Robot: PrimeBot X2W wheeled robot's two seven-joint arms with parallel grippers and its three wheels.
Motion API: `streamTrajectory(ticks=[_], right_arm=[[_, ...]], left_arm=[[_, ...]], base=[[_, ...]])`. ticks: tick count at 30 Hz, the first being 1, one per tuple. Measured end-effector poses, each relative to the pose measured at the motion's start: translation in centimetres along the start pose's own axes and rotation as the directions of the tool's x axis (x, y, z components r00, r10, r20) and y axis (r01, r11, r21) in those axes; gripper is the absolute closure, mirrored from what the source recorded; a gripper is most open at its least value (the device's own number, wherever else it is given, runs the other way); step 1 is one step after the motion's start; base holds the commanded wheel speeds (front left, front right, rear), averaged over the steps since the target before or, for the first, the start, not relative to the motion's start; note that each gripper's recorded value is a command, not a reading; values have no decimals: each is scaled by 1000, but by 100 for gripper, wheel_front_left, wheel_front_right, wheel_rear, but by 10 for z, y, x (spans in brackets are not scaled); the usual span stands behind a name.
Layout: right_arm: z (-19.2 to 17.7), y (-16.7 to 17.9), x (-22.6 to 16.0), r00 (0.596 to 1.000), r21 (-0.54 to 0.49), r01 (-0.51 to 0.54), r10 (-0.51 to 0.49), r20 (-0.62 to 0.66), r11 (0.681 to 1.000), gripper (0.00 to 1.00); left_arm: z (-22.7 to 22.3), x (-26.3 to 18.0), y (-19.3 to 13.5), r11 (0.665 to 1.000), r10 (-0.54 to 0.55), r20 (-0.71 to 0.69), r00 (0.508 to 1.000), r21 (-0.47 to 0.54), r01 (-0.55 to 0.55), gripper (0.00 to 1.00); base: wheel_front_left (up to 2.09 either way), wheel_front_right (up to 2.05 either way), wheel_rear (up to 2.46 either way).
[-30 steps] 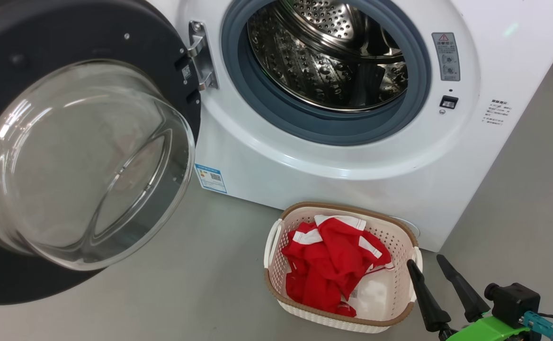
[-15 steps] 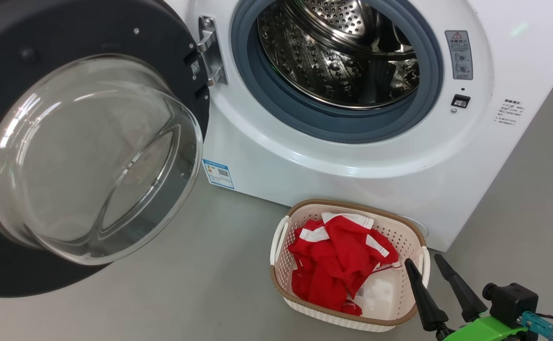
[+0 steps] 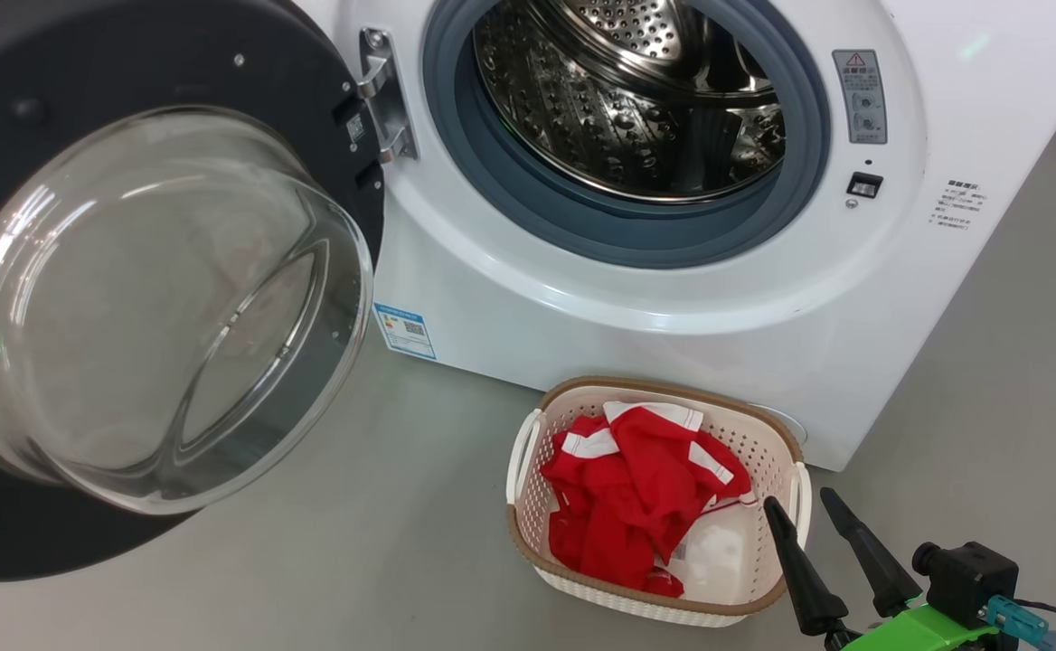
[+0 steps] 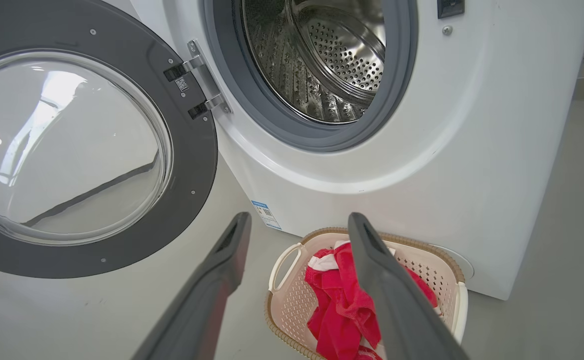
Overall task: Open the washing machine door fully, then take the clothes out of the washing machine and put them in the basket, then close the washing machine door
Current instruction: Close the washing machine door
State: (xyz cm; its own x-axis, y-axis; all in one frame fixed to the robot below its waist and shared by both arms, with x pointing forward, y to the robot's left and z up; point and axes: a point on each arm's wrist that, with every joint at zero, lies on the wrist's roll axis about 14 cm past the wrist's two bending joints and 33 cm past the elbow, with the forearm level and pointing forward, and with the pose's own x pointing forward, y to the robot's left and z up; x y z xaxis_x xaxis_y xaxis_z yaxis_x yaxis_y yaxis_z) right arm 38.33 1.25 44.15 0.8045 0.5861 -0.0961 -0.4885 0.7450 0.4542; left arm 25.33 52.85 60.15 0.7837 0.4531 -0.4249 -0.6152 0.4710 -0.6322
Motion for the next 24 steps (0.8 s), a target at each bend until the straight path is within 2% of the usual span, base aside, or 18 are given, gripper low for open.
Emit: streamTrajectory(ticks=[13,24], right_arm=[[7,-4,-2,1000,-4,16,-16,20,1000,0],[14,-3,-5,999,-13,19,-19,42,1000,0]], left_arm=[[-19,-22,-15,988,-104,-160,982,101,121,100],[-50,-49,-45,933,-244,-290,925,188,305,100]], base=[[0,0,0],[0,0,0]])
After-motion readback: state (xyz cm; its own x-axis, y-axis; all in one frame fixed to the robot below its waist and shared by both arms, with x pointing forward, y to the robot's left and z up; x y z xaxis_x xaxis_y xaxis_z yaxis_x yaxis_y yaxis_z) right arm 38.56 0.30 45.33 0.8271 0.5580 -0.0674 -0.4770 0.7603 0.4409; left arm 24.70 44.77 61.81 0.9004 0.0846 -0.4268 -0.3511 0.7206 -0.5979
